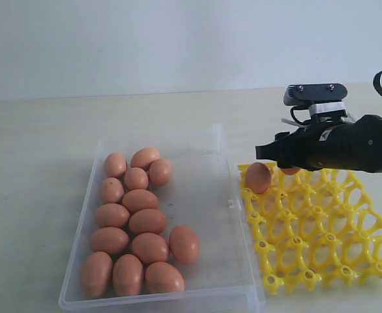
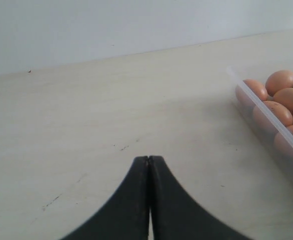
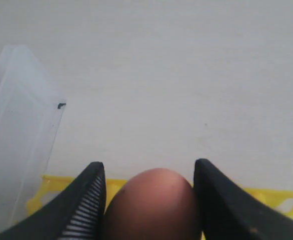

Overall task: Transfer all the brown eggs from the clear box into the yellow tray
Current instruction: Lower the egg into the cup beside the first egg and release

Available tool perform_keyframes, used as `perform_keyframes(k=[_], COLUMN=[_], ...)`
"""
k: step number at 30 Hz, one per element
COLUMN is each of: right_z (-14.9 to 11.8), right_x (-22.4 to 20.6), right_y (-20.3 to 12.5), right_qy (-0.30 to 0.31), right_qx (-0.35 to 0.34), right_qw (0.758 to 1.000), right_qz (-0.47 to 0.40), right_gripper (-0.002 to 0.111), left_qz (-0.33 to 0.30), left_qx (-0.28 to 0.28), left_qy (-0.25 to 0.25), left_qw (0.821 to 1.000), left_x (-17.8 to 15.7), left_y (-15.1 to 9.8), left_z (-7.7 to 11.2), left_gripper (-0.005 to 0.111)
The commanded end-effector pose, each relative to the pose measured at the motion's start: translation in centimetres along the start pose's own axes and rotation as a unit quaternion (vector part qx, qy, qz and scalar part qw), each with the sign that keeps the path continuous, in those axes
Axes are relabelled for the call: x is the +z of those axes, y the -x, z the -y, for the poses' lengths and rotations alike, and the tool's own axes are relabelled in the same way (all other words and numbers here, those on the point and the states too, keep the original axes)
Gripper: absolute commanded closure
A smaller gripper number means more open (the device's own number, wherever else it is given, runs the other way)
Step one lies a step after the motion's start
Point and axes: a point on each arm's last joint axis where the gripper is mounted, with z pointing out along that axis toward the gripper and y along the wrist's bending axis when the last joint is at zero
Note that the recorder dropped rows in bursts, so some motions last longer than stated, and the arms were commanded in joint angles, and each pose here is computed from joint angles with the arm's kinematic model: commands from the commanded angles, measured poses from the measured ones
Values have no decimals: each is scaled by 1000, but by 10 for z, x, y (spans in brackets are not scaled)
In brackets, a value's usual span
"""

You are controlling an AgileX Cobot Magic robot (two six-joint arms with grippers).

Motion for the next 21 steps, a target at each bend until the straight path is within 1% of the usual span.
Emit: perform_keyframes(k=[1,4,8,21], right_z=[-1,-1,-13,-11], right_x=[1,1,0,2], right_y=[3,1,-2,-9], right_qy=[3,3,16,14], right_qx=[-5,-5,-18,-22], right_qw=[1000,1000,1000,999], right_qz=[-2,-11,-17,-34], right_gripper=[101,101,101,101], left_qz=[9,9,9,9], left_qx=[-2,-2,-2,-2], left_qy=[-2,-2,-2,-2], left_qw=[1000,1000,1000,1000], left_x=[0,0,0,0], left_y=[3,3,3,3], left_z=[0,0,0,0], left_gripper=[107,107,107,107])
